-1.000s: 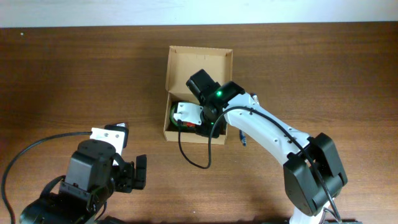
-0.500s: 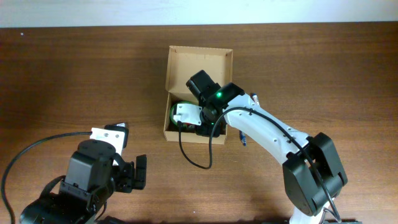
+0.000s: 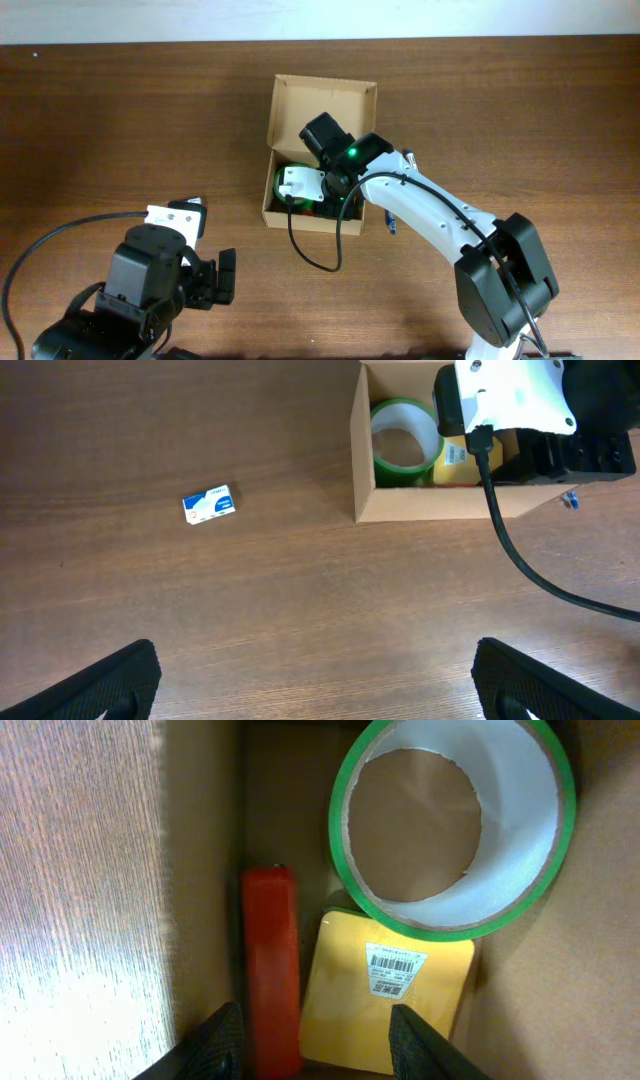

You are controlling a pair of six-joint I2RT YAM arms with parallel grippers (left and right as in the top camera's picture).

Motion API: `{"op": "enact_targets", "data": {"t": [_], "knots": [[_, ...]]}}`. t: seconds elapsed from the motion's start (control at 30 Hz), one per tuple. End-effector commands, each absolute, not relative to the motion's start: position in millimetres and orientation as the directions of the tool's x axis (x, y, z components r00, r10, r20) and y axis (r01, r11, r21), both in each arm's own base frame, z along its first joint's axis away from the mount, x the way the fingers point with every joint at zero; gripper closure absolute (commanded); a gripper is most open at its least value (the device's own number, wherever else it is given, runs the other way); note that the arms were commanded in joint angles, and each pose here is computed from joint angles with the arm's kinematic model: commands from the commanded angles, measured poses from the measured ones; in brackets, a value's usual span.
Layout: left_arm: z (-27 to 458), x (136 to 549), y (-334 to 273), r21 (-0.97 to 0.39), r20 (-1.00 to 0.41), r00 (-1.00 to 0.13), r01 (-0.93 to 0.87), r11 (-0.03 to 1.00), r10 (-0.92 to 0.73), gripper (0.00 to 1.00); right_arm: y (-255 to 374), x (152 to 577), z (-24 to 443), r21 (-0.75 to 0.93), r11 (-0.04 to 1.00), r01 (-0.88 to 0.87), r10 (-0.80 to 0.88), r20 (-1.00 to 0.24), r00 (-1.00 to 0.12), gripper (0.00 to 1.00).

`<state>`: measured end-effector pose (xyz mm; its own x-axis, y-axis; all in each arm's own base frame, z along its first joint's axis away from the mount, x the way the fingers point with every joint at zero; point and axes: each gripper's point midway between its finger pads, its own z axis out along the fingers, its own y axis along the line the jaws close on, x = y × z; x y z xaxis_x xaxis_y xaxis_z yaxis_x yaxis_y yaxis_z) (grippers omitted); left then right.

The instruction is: Pack container

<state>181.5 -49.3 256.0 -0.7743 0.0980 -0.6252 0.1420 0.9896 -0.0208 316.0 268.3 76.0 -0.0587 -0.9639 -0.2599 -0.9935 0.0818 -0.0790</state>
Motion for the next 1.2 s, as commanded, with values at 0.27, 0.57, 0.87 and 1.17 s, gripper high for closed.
{"op": "enact_targets", "data": {"t": [0.27,0.57,0.87,1.17], "knots": [[261.3,182.4,-47.4,-0.017,-0.639,-0.764,0.131,0.991,0.09,0.0,285.2,336.4,119.4,-0.105,0.259,-0.96,-0.91,-0.361,-0.206,0.51],[261.3,182.4,-47.4,-0.017,-0.639,-0.764,0.131,0.991,0.09,0.0,280.4,369.1,237.3,-0.141,0.481,-0.865,-0.764,-0.55,-0.336,0.51],[261.3,182.4,-47.4,-0.017,-0.639,-0.764,0.131,0.991,0.09,0.0,221.8,354.3,263.3,0.005,0.635,-0.772,-0.656,-0.525,-0.542,0.52],[261.3,182.4,-47.4,-0.017,-0.639,-0.764,0.131,0.991,0.09,0.0,154.5,347.6,255.2,0.247,0.709,-0.66,-0.516,-0.457,-0.725,0.67]]}}
